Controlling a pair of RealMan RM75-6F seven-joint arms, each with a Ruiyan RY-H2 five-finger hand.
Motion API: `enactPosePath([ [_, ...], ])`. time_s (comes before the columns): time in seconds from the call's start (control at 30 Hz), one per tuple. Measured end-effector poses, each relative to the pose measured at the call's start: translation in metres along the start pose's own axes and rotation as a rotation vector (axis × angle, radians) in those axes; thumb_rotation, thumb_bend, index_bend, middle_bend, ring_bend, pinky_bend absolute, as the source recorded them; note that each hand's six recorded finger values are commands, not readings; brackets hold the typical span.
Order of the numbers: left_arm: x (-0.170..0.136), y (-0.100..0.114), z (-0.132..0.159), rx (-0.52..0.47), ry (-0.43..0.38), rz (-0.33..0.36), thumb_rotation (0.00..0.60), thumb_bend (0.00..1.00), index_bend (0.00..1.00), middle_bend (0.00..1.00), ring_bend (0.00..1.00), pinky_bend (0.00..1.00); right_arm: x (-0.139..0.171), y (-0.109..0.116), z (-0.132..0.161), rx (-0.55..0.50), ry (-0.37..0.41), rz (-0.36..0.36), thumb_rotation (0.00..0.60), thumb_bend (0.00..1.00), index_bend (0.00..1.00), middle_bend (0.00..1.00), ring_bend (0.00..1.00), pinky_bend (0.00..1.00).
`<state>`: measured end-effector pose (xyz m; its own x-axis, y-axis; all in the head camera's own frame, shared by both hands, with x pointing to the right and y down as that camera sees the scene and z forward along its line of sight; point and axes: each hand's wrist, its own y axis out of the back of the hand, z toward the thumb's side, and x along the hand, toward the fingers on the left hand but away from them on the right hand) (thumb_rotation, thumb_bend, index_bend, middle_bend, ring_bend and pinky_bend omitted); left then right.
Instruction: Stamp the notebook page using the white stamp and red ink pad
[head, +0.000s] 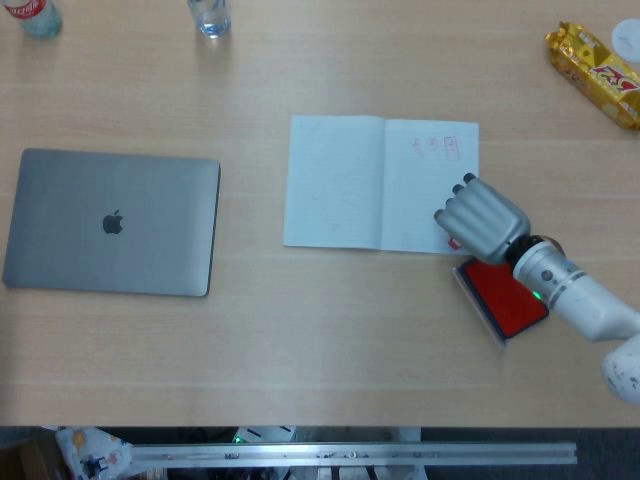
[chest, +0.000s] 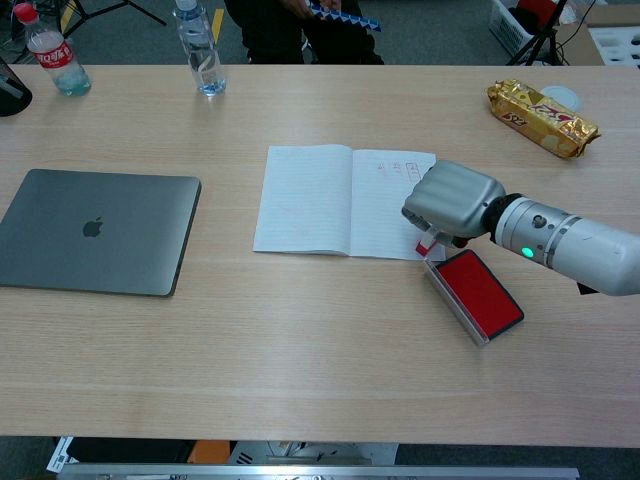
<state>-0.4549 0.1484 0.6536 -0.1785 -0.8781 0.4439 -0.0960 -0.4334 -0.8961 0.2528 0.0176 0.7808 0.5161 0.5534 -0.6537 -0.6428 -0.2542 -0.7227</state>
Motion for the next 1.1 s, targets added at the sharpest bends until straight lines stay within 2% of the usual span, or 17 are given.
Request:
enactPosePath([
  [0.3,0.0,0.0,0.001,0.001,-0.002,-0.002,0.6,0.21,0.24,0.06,0.13,0.02,0.003,0.001,-0.004,-0.001,-0.01,-0.007,0.6,0.44,0.77,0.61,0.47,0.42],
  [0.7,0.0,0.002,0.006,-0.001,-0.016,0.0,0.6,0.21,0.24,0.06,0.13,0.02,0.013,0.02,-0.028,-0.054,-0.067,-0.047,0.6,0.44,0.77,0.61,0.47,0.42],
  [1.1,-0.002,0.003,0.005,0.001,-0.007,-0.001,0.6,0.21,0.24,0.06,0.13,0.02,-0.003,0.02,-0.018,-0.051,-0.054,-0.038,0.6,0.44,0.77,0.61,0.47,0.42],
])
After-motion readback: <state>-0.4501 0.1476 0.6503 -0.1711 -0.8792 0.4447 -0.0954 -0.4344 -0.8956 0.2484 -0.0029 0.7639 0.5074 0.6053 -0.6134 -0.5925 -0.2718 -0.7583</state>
